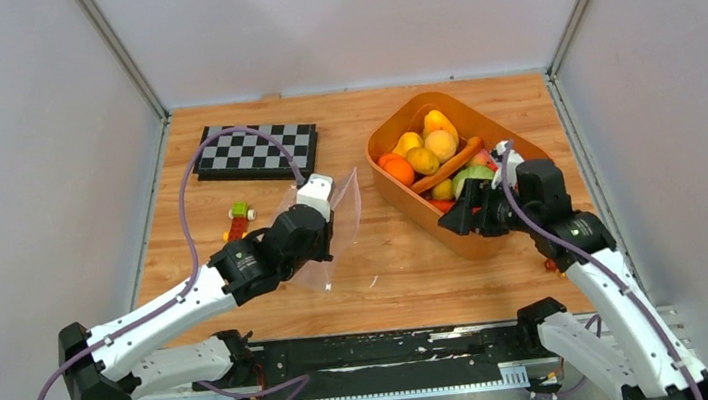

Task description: Place the food in the zip-top bag and seal the zipper

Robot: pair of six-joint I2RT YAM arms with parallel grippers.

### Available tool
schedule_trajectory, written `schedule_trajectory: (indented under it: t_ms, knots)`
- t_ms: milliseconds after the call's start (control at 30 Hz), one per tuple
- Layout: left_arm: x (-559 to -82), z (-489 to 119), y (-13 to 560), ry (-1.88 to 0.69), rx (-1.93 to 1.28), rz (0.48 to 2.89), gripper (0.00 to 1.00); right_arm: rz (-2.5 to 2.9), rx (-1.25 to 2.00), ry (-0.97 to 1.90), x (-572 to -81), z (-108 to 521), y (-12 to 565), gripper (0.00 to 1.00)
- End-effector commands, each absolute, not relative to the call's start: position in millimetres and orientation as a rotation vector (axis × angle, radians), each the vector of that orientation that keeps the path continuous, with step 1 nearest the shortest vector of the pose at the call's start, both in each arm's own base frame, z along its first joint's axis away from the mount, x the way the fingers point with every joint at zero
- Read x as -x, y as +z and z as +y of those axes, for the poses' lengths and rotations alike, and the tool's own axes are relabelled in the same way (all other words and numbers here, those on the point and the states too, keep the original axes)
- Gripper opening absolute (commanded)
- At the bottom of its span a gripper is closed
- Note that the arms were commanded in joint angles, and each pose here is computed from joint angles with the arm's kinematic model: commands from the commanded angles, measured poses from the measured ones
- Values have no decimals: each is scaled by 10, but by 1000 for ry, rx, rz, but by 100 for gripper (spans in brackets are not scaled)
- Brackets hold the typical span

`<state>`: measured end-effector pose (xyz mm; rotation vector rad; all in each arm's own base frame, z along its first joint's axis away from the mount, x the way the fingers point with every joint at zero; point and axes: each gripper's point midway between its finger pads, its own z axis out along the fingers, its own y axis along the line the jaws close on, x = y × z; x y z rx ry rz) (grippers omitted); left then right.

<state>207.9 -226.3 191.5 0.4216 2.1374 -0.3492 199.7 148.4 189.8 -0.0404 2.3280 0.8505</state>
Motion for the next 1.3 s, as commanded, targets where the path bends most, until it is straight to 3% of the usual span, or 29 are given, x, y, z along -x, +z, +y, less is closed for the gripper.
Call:
schedule_trajectory:
  t_ms: [0, 167, 333, 533, 1000, 1133, 1267]
  knots:
    - [-2120, -2409, 2052, -419, -438, 2089, 0, 2047, -218, 666, -2435, 1163, 2602, 76]
    - [-2122, -2457, 2063, -420, -471, 2094, 0, 2028, -364, 356, -3230, 759, 2801, 72]
    - [-2099, -2456, 2012, -419, -489, 2108, 0, 2135, -474, 251, -3791, 606, 2476, 70]
    - [-2086, -2485, 1973, -428, -505, 2116, 0, 2163, -698, 225, -4049, 437, 2021, 70]
    - [-2098, -2481, 1973, -417, -513, 2116, 0, 2275, -889, 219, -4376, 508, 1144, 60]
    - [-2094, -2475, 1969, -417, -508, 2118, 0, 2258, -856, 308, -4424, 620, 1118, 35]
    - [-2091, -2464, 1987, -417, -501, 2120, 0, 2177, -799, 299, -4372, 552, 1537, 5]
